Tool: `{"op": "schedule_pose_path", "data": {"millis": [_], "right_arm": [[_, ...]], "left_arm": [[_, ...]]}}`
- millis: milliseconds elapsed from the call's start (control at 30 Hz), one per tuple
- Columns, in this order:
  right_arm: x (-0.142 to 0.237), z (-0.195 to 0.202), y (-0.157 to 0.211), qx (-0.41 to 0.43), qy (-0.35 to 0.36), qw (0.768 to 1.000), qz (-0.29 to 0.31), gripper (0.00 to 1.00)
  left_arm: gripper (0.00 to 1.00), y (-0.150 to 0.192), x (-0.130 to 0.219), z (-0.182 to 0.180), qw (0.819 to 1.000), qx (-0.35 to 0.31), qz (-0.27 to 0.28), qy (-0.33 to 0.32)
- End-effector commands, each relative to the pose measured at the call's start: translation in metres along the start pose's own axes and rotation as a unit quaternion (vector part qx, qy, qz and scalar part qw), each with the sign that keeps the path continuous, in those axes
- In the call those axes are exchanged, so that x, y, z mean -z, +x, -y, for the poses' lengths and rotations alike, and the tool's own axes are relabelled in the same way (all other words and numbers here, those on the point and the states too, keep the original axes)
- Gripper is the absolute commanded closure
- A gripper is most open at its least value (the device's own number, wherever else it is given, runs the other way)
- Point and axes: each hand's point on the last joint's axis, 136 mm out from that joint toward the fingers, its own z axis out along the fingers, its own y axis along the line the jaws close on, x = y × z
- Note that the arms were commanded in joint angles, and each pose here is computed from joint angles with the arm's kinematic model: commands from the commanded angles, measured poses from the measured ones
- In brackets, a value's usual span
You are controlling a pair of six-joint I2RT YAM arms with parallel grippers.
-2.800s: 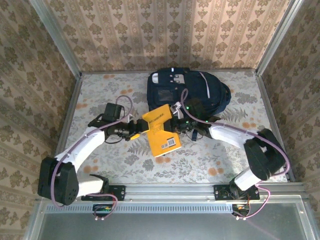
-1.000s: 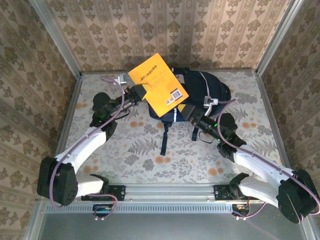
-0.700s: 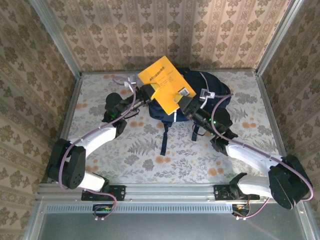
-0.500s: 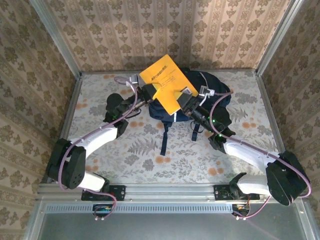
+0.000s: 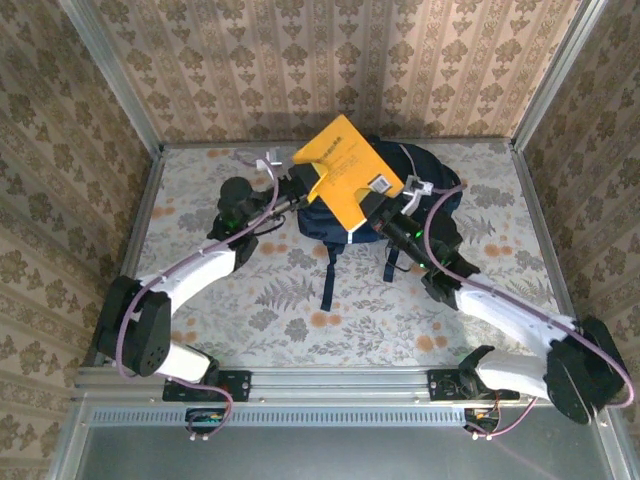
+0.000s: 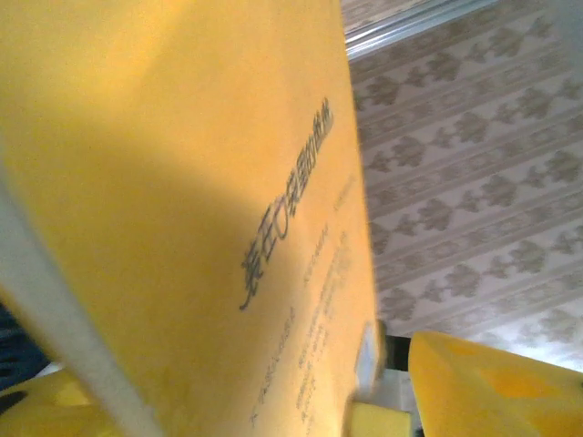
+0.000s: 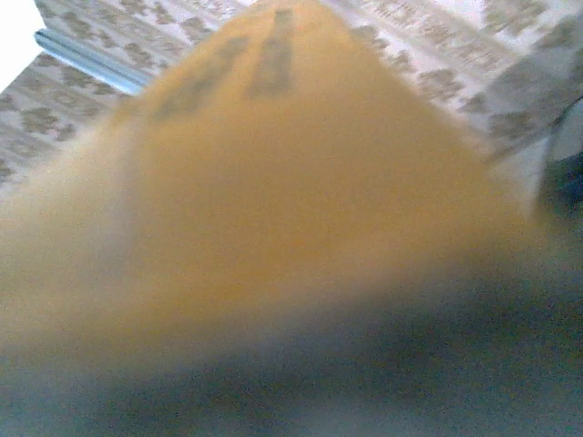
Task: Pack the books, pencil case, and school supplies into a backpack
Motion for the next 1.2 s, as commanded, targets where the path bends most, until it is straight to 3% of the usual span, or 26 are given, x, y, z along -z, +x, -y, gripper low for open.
{"op": "schedule_pose_path", "data": {"millis": [0,100,300,400,500,767,933,1167], "right_arm": [[0.036,0.025,-0.032,0.084,0.101,0.990,0.058,1.00],[0.071,0.045,-0.051,0.128,0.177,0.971,0.094,1.00],[0.128,0.060,-0.079,0.179,0.257,0.938,0.149,1.00],[0.145,0.055,-0.087,0.206,0.268,0.927,0.164,1.00],[0.154,0.052,-0.090,0.228,0.274,0.919,0.168,1.00],[0.152,0.056,-0.086,0.232,0.272,0.920,0.160,1.00],[0.155,0.054,-0.089,0.245,0.275,0.915,0.164,1.00],[0.164,0.052,-0.098,0.276,0.292,0.898,0.176,1.00]], "left_arm": [[0.23,0.003,0.003,-0.007,0.990,-0.088,-0.045,-0.105],[0.22,0.007,-0.012,-0.030,0.967,-0.133,-0.097,-0.195],[0.23,0.016,-0.062,-0.091,0.944,-0.094,-0.169,-0.266],[0.26,0.033,-0.094,-0.111,0.929,-0.093,-0.228,-0.275],[0.29,0.046,-0.119,-0.124,0.911,-0.133,-0.257,-0.294],[0.29,0.084,-0.164,-0.160,0.899,-0.145,-0.286,-0.297],[0.28,0.086,-0.135,-0.210,0.870,-0.120,-0.294,-0.379],[0.24,0.052,-0.028,-0.274,0.825,-0.019,-0.235,-0.514]]}}
